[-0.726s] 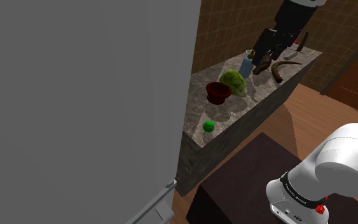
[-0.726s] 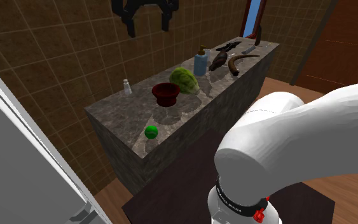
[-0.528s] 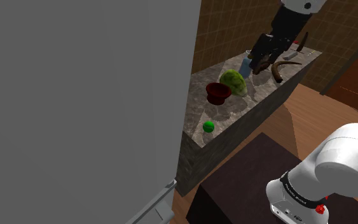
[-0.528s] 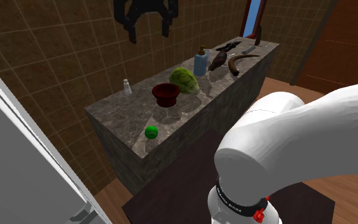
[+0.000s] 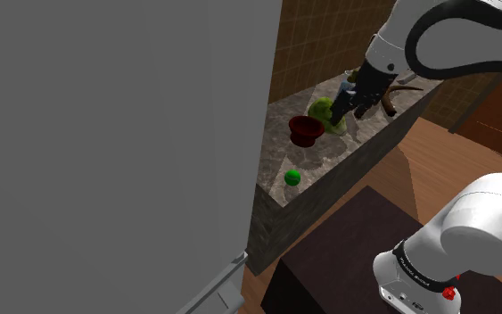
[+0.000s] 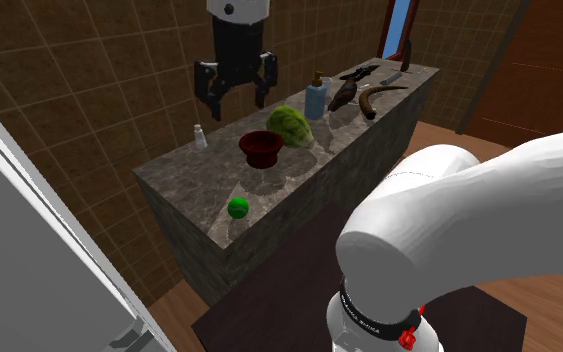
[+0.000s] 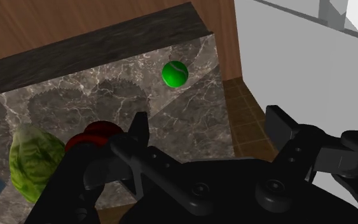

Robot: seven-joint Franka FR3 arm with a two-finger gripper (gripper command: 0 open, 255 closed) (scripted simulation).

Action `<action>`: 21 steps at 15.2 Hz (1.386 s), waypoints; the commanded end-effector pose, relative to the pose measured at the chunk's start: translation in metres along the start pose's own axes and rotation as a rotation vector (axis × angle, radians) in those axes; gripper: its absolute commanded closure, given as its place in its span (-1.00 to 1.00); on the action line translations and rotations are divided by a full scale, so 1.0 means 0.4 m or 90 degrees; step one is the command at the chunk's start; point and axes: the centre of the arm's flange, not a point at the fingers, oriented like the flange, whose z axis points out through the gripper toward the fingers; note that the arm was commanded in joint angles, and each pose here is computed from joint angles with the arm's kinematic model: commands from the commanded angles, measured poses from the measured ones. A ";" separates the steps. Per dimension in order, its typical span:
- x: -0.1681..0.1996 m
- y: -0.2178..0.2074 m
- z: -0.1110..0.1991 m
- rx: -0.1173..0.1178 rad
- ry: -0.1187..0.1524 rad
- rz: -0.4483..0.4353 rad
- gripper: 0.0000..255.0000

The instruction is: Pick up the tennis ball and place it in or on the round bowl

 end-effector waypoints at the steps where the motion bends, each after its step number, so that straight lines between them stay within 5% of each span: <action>1: 0.000 0.006 0.067 0.002 0.009 0.006 -1.00; 21: 0.063 0.071 0.719 0.014 0.077 0.061 -1.00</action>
